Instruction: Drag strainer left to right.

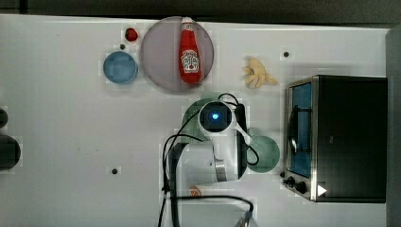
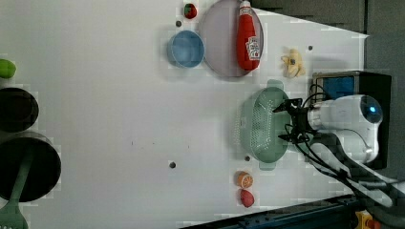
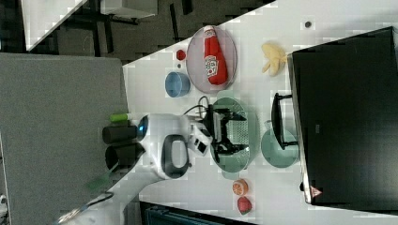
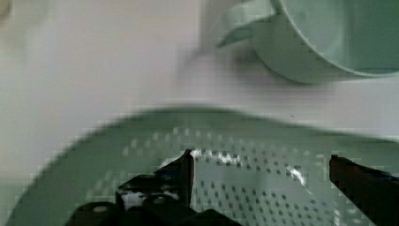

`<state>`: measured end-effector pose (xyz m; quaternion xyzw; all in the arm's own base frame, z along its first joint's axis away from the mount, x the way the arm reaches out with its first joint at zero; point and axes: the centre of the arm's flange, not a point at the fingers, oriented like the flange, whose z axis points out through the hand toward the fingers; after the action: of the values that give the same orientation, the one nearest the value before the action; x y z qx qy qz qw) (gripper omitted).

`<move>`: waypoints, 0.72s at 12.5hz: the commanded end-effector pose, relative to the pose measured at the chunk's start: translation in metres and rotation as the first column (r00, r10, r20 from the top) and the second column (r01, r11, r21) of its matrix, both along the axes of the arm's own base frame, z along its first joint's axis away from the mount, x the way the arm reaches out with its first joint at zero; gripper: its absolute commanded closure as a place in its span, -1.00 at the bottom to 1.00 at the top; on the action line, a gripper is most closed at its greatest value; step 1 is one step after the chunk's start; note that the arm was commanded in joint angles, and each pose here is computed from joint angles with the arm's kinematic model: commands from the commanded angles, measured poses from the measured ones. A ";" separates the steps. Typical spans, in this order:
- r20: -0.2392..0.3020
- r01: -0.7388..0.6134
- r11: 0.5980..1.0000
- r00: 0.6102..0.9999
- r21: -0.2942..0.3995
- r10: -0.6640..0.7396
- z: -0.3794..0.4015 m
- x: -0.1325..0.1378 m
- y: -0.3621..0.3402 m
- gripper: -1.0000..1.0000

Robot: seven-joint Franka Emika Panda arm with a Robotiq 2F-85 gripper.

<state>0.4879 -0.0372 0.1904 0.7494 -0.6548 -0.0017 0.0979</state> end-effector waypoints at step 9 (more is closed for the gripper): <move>0.121 -0.534 0.833 0.845 0.142 0.521 0.361 -0.059 0.022 -1.00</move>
<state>0.4261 -0.0059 0.5499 0.8802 -0.4743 0.0122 0.0064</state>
